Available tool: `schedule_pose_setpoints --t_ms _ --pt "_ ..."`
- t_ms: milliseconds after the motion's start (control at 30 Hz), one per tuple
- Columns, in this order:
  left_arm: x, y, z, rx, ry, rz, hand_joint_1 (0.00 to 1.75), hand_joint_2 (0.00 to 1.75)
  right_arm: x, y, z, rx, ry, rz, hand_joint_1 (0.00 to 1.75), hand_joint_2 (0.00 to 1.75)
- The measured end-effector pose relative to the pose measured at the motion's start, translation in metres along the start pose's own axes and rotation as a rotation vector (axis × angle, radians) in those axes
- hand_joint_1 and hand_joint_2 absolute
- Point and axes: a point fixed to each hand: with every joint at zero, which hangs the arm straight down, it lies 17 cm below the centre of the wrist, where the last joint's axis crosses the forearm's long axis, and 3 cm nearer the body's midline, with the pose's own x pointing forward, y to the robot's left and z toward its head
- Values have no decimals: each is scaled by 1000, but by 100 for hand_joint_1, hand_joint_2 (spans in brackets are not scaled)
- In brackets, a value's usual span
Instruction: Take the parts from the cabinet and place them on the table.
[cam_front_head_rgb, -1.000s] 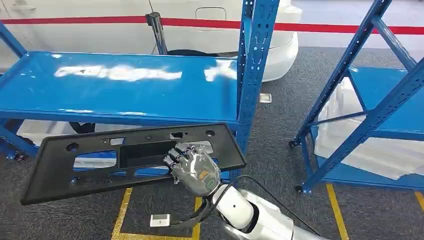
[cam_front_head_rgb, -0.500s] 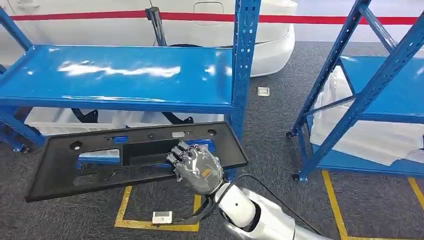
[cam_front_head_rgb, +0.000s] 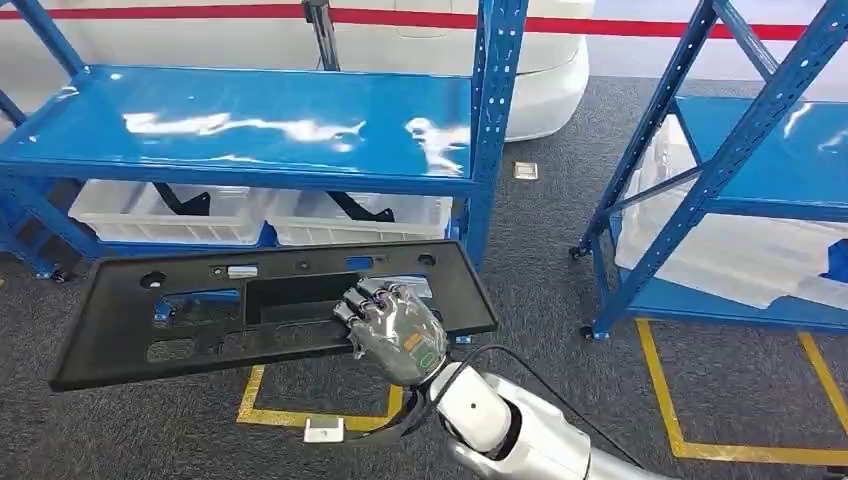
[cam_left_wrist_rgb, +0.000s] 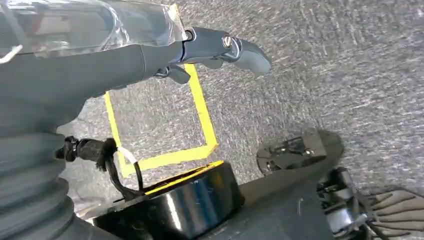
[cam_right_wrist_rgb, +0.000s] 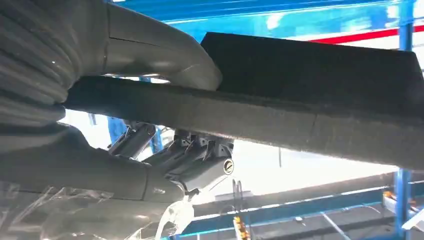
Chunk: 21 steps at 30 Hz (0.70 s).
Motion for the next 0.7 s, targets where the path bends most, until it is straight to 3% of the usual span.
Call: schedule_pose_setpoints --t_ms 700 --pt "21 2 0 8 -37 10 0 175 -2 -1 -1 -5 12 -4 175 175"
